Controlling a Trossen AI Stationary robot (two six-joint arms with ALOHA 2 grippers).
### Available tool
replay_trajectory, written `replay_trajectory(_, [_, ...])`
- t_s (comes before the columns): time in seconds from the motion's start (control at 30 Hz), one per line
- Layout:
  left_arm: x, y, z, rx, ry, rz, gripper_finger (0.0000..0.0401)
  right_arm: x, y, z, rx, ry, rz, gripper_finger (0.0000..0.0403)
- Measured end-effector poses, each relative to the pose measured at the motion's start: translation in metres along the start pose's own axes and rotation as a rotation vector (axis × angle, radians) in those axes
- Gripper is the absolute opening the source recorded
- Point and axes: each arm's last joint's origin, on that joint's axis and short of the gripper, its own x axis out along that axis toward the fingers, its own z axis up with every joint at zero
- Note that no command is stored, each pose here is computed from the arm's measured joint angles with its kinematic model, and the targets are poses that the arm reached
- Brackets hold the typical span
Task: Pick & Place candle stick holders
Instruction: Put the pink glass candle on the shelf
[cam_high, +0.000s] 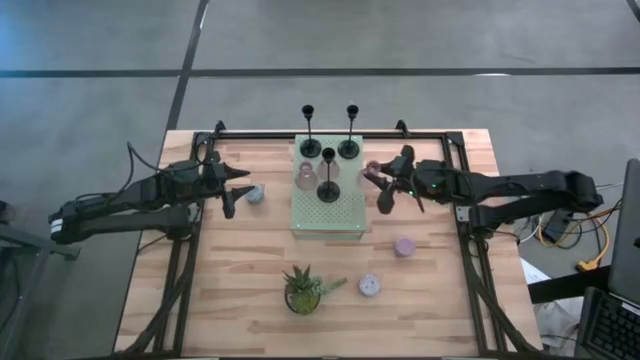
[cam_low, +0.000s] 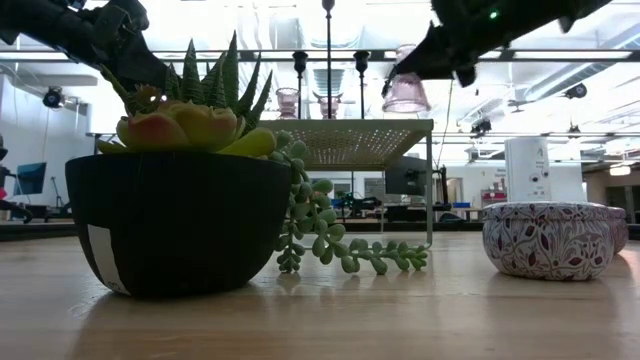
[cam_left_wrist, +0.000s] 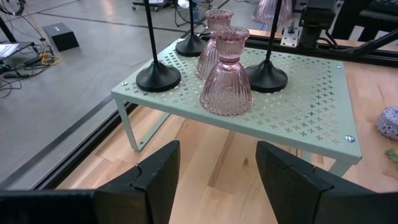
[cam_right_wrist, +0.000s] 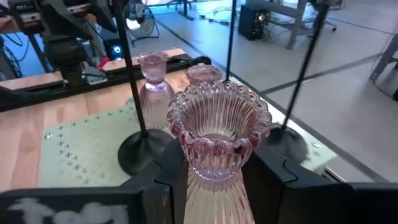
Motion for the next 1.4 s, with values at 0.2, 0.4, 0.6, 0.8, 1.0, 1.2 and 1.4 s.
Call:
replay_trajectory(0.2, [0.000, 0.000, 0.000, 0.000, 0.000, 0.000, 0.0216, 0.026, -0.004, -0.005, 0.002, -0.012, 0.024, 0.0110])
replay_trajectory(0.4, [0.000, 0.000, 0.000, 0.000, 0.000, 0.000, 0.0216, 0.045, -0.007, -0.013, 0.008, 0.004, 0.037, 0.0110])
replay_trajectory(0.6, [0.000, 0.000, 0.000, 0.000, 0.000, 0.000, 0.0216, 0.057, -0.007, -0.018, 0.034, -0.013, 0.039, 0.0110])
replay_trajectory(0.8, [0.000, 0.000, 0.000, 0.000, 0.000, 0.000, 0.0216, 0.061, -0.009, -0.027, 0.049, 0.017, 0.028, 0.0110])
replay_trajectory(1.0, [0.000, 0.000, 0.000, 0.000, 0.000, 0.000, 0.0216, 0.063, -0.011, -0.035, 0.083, -0.010, 0.023, 0.0110])
replay_trajectory(1.2, [0.000, 0.000, 0.000, 0.000, 0.000, 0.000, 0.0216, 0.066, -0.011, -0.037, 0.087, -0.008, 0.021, 0.0110])
replay_trajectory(1.4, [0.000, 0.000, 0.000, 0.000, 0.000, 0.000, 0.0216, 0.065, -0.011, -0.038, 0.085, -0.001, 0.021, 0.0110])
